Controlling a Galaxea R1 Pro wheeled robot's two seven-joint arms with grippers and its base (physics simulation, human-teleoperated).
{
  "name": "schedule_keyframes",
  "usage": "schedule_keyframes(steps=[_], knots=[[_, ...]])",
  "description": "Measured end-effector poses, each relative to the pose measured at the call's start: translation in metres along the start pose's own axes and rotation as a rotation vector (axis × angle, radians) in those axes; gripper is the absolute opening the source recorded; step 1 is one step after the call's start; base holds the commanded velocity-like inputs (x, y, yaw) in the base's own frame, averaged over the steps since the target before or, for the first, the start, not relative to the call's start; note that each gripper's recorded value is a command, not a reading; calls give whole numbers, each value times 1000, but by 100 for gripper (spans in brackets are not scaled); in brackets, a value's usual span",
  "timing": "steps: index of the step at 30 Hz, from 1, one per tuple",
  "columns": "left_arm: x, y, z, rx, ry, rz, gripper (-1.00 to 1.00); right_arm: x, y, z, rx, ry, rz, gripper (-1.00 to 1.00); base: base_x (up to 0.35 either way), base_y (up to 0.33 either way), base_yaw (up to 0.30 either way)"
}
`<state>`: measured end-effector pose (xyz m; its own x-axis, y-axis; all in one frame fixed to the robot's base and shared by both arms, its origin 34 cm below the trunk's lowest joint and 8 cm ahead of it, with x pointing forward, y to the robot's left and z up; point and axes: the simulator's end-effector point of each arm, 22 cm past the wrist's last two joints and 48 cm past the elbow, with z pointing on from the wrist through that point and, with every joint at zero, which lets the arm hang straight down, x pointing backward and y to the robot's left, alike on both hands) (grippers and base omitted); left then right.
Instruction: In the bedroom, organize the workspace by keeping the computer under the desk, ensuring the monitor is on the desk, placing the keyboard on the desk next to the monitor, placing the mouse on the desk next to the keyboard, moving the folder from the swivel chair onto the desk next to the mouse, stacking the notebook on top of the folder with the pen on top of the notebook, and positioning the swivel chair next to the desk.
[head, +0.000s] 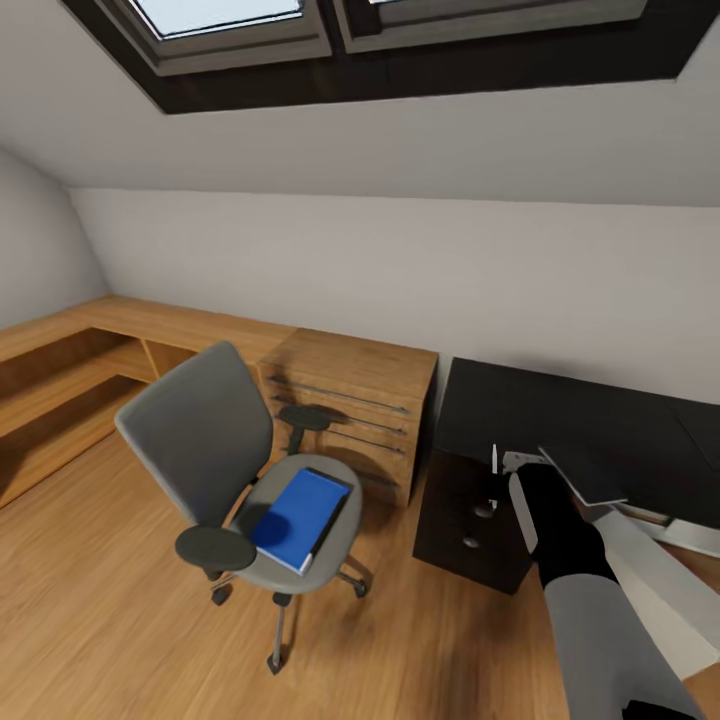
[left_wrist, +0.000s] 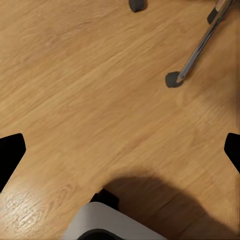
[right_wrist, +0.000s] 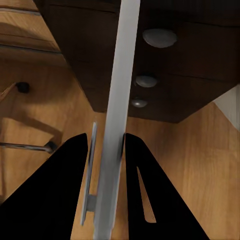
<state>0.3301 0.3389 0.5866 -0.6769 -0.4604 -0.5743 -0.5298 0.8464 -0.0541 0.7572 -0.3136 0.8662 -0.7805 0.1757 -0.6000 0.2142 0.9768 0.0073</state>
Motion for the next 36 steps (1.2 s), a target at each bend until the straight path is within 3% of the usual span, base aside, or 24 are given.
schedule_keyframes(steps=[10,36], knots=[[2,0,-1,-1,1,0,100,-3,-1,0,2,-20,2,-100,211,-175,0],[-8,0,-22,0,1,0,100,-12,0,-20,0,-18,1,-100,9,-7,0]])
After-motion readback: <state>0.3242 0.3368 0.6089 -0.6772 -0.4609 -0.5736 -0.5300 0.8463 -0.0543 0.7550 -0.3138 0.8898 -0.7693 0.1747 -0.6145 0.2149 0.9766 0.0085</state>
